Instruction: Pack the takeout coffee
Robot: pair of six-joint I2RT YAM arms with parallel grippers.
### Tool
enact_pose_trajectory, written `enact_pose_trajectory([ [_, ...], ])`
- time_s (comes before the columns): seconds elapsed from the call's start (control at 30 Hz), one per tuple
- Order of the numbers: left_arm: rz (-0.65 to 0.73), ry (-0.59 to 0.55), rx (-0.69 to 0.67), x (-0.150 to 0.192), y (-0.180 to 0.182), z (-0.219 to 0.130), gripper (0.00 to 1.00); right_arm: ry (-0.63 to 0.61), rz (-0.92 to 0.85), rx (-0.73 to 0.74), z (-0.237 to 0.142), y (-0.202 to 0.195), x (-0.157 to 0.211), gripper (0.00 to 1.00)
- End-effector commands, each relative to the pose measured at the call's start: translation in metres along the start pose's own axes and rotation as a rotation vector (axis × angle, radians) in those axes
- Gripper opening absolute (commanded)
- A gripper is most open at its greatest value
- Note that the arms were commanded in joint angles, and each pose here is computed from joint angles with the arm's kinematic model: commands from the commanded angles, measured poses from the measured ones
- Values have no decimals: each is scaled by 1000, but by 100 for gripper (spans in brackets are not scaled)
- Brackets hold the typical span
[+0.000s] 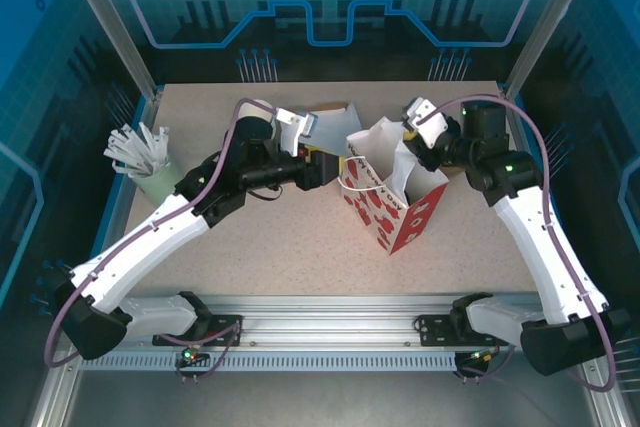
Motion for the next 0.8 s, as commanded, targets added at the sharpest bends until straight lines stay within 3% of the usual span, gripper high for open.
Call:
enact_pose_trajectory([
  [0.0,29,-34,-7,-3,1,-7,51,23,-82,28,-8,10,4,15],
  [0.27,32,-26,-20,3,4,-13,52,208,82,5,-18,26,25,35],
  [0.37,33,-30,-28,5,5,-15,52,251,247,38,-30,21,20,51],
  [0.57,35,-24,-36,7,5,-17,53,210,524,-117,-45,41,2,76],
  [0.77,38,-17,-42,8,6,-19,55,249,637,-173,-42,53,10,81],
])
Point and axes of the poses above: each hand's point on the last joint's axis, 136 mm out from that joint toward the fingers, its own z axis out along the fingers, its own y axis along the line the jaws close on, x = y × z, the point moved 5 cm from there along -z, back along the fingers, and after that the axes turned 4 degrees about z, right-handed, at the moved point
